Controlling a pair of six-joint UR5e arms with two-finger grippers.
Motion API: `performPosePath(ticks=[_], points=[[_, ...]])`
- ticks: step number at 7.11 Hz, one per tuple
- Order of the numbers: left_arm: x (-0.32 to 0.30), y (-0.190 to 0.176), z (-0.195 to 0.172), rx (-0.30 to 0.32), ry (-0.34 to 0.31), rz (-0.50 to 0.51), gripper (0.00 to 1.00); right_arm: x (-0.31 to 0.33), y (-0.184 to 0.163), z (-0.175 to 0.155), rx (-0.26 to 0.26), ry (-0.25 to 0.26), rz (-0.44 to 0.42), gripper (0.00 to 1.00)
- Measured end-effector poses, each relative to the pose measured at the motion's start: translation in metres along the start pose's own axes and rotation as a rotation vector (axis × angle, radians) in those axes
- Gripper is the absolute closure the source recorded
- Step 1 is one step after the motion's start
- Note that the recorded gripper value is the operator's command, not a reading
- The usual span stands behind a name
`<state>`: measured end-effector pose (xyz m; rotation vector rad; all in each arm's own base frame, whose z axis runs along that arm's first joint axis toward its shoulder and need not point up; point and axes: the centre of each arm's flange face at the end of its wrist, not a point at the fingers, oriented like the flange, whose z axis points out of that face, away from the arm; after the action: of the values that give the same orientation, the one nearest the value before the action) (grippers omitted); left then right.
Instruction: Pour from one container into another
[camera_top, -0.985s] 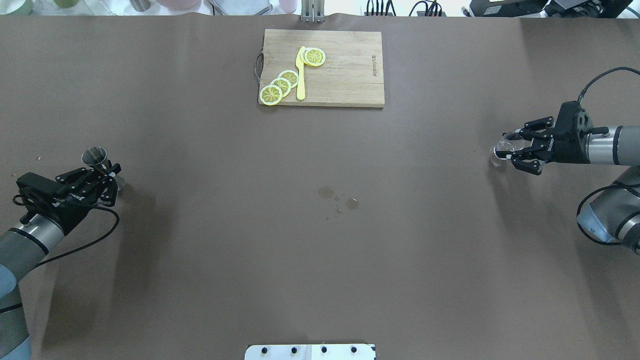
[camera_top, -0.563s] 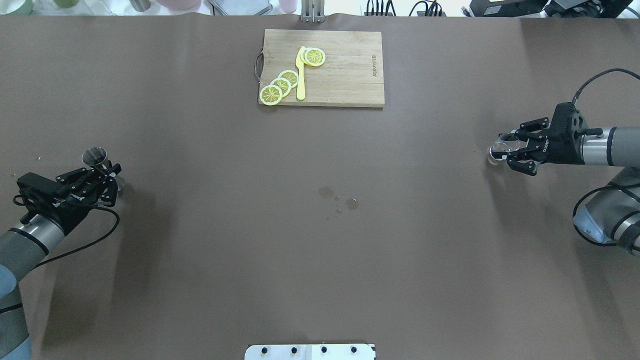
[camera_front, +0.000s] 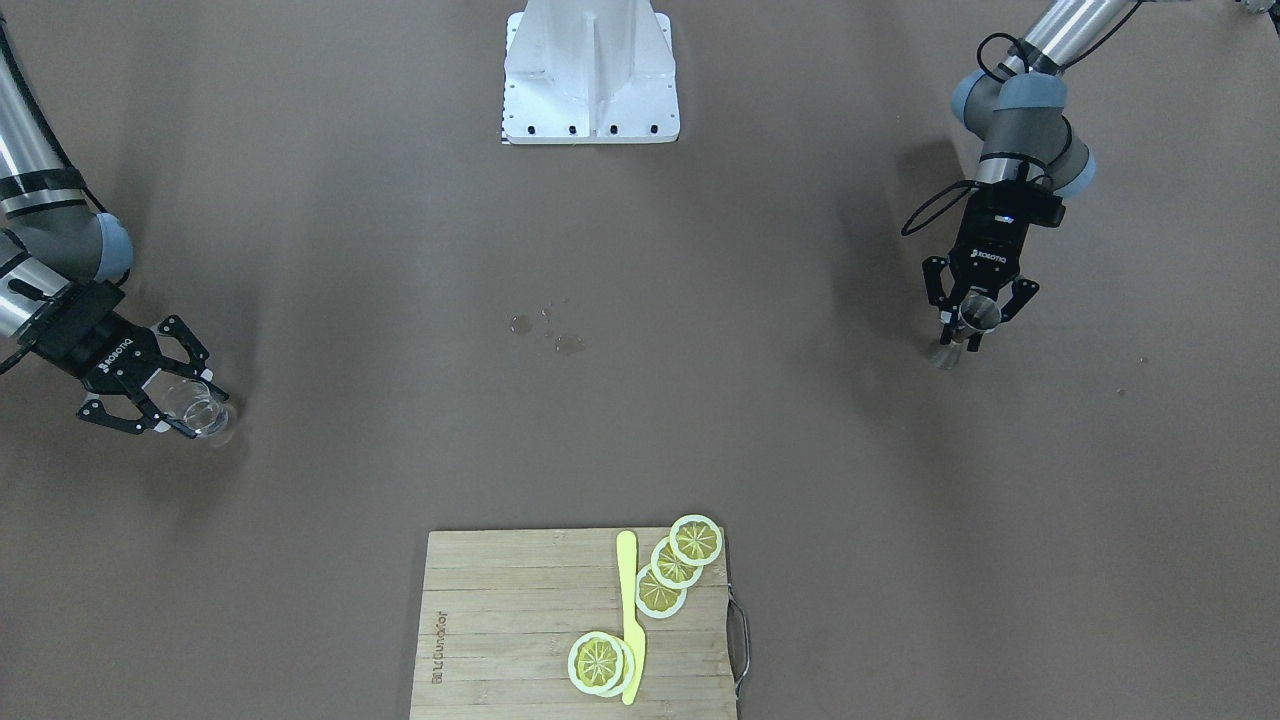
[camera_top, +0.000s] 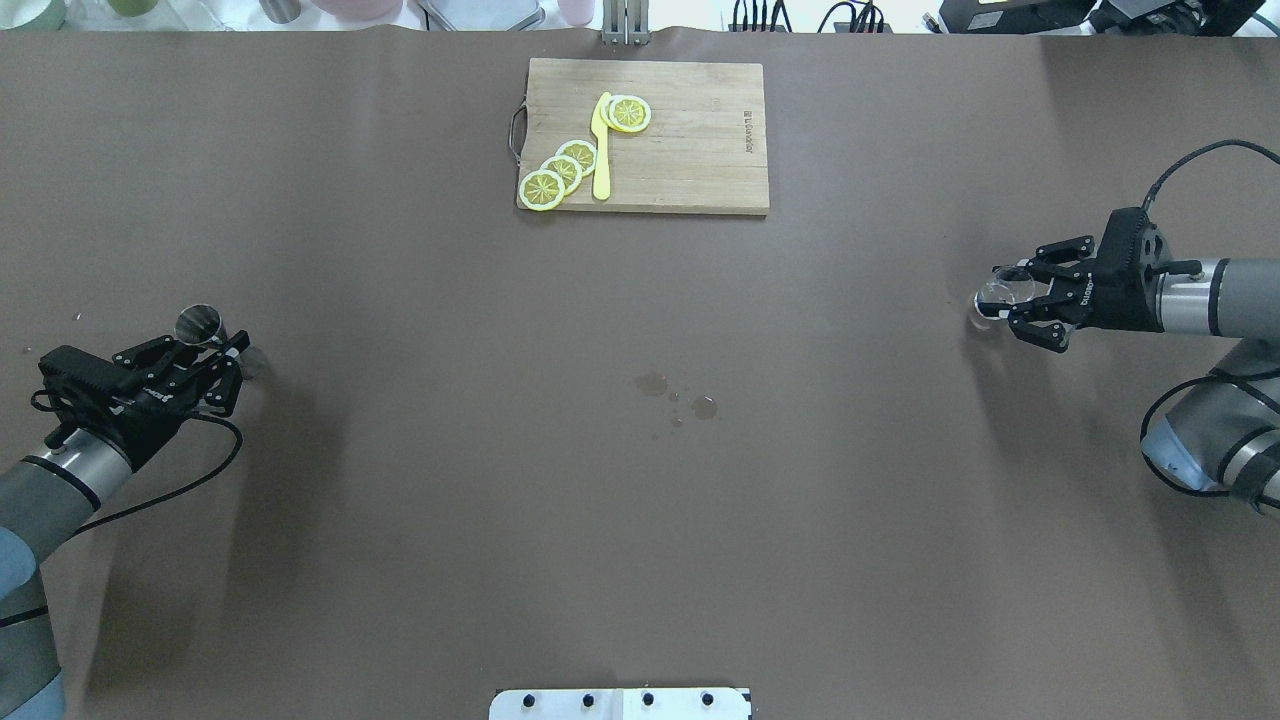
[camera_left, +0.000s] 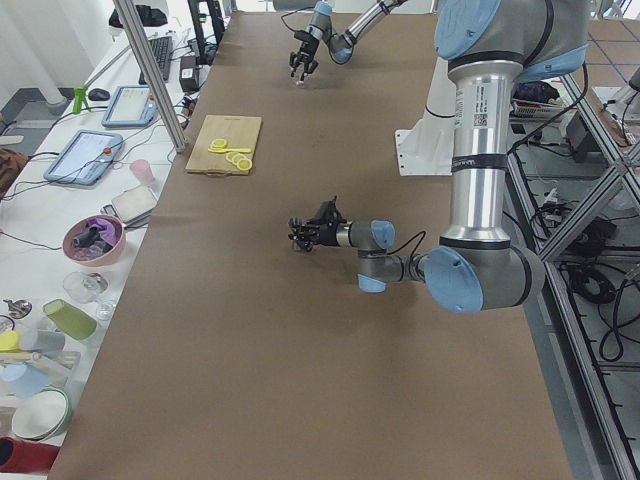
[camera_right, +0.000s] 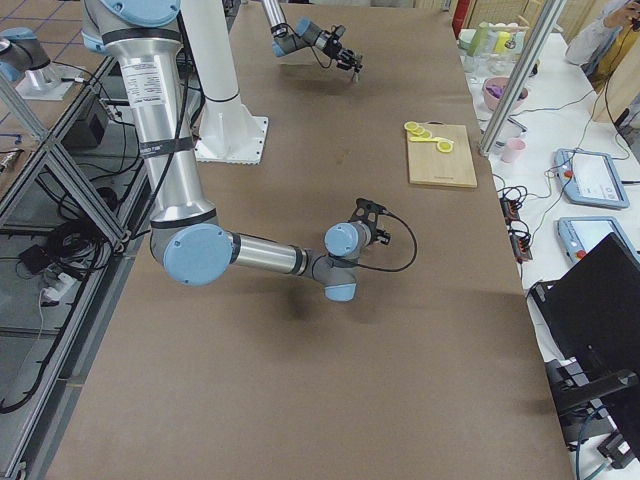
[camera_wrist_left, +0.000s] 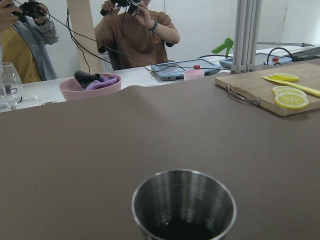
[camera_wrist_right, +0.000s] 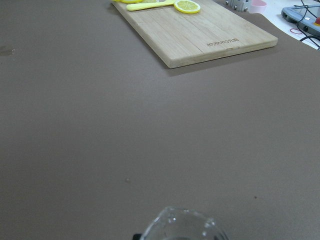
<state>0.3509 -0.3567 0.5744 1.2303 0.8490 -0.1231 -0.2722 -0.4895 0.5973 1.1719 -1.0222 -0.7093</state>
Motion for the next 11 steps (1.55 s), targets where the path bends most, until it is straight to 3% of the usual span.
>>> performPosePath(ticks=[1, 2, 8, 9, 11], points=[[0.000, 0.000, 0.000, 0.001, 0.000, 0.000, 0.43, -0.002, -0.001, 0.000, 0.014, -0.001, 0.017, 1.00], [0.000, 0.000, 0.000, 0.001, -0.001, 0.000, 0.01, -0.004, -0.001, 0.000, 0.024, -0.002, 0.035, 1.00], [0.005, -0.007, -0.005, 0.028, -0.001, -0.011, 0.01, -0.012, 0.013, 0.006, 0.029, 0.000, 0.050, 1.00], [0.010, -0.014, -0.009, 0.038, 0.011, -0.023, 0.01, -0.012, 0.014, 0.006, 0.030, 0.001, 0.050, 0.89], [0.009, -0.026, -0.027, 0.042, 0.027, -0.033, 0.02, -0.012, 0.013, 0.007, 0.033, 0.011, 0.045, 0.56]])
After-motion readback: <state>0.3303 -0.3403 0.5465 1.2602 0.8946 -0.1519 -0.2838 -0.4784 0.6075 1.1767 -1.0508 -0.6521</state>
